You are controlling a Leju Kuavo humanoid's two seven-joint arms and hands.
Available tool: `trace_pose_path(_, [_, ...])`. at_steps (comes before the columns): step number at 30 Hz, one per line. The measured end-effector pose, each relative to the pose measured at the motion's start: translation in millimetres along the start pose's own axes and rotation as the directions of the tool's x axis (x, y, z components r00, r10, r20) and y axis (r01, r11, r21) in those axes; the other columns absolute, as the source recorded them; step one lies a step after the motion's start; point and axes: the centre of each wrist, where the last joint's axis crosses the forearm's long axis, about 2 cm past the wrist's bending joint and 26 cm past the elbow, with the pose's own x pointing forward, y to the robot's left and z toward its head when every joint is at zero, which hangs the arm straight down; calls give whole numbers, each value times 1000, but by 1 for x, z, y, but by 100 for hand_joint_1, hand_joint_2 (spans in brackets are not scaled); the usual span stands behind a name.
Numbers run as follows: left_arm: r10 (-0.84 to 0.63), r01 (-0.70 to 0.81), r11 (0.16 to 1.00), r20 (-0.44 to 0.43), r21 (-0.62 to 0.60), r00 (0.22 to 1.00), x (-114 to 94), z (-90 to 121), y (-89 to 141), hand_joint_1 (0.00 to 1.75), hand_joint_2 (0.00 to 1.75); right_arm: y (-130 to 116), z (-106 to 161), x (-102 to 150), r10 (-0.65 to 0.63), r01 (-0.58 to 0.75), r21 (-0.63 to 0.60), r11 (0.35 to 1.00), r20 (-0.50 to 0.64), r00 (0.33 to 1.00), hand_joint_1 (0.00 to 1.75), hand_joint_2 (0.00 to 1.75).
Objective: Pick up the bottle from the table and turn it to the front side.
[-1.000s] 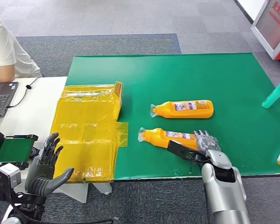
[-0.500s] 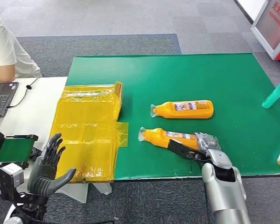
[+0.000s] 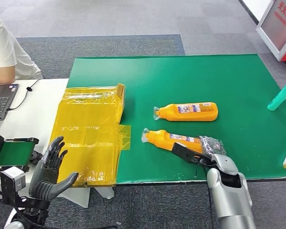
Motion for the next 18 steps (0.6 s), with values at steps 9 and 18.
trace_pose_path(9, [15,-15,1000,-1,8,1000,-2,6,-2,0,175,21,33,8,-410,441,-15,898,338,847,175,175])
trace_pose_path(18, [61,-62,998,69,11,996,7,-8,-15,0,175,10,67,40,-558,669,35,742,585,588,175,175])
